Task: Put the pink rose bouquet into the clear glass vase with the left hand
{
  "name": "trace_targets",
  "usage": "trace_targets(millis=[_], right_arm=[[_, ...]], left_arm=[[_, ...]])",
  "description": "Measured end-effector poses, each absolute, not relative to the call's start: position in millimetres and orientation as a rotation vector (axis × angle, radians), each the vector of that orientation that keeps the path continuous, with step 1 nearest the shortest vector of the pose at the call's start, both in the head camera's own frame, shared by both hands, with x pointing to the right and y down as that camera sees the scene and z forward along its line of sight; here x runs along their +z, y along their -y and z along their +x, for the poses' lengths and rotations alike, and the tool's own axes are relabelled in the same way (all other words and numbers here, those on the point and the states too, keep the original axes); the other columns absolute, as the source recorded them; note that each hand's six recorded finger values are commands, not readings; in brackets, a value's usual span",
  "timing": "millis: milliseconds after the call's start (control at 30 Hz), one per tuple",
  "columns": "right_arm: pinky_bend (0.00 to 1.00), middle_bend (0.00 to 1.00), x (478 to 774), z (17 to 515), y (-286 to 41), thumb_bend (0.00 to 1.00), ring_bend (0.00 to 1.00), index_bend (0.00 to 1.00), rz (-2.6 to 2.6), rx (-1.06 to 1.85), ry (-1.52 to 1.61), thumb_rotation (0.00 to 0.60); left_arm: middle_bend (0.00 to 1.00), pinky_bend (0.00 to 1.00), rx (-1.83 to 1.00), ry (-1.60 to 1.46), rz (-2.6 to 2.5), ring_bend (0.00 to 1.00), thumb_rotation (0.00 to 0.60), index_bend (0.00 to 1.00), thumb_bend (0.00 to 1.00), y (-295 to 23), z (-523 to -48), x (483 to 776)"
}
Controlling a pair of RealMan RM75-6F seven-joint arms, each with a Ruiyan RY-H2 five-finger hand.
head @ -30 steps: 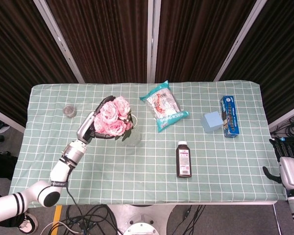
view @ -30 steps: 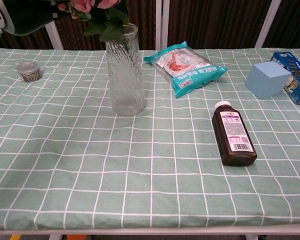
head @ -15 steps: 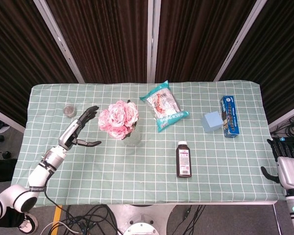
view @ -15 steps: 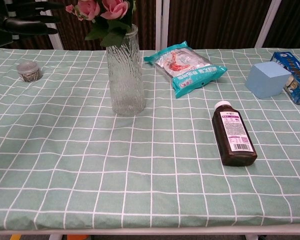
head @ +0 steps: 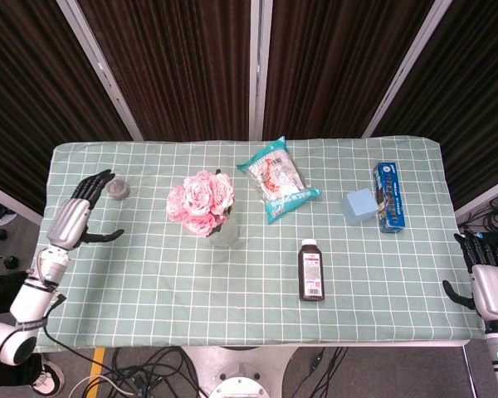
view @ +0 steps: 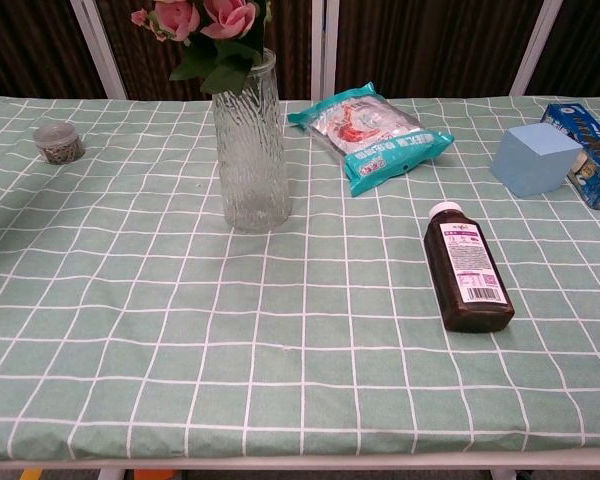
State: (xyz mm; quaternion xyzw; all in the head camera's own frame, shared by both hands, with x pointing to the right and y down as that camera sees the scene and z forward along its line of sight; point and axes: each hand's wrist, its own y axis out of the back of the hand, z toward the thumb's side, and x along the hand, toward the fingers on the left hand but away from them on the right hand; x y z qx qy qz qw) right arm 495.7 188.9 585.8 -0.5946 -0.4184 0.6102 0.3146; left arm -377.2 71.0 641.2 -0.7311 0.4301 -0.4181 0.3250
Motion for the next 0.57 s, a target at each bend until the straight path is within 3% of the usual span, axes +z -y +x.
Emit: trace_targets(millis=[267, 400, 567], right_arm=[[0.0, 0.0, 588.7, 490.2, -191.3, 0.23, 0.0, 0.0, -1.576, 1.606, 1.068, 0.6], [0.0, 0.0, 585.8, 487.7, -192.8, 0.23, 0.0, 0.0, -1.577, 1.594, 1.065, 0.6], [0.0, 0.0, 581.4, 487.4, -197.2, 0.23, 0.0, 0.0, -1.574, 1.586, 1.068, 0.6]], left_arm=[[0.0, 0.04, -1.414, -0.751, -1.463, 0.0, 0.6, 0.0, 0.16, -126.0, -437.6, 632.0], [0.0, 0.04, -1.487, -0.776, -1.431, 0.0, 0.6, 0.0, 0.15, -158.3, -453.4, 623.9], [0.0, 0.04, -1.507, -0.86, -1.469, 0.0, 0.6, 0.0, 0.16, -176.8, -459.2, 615.9]])
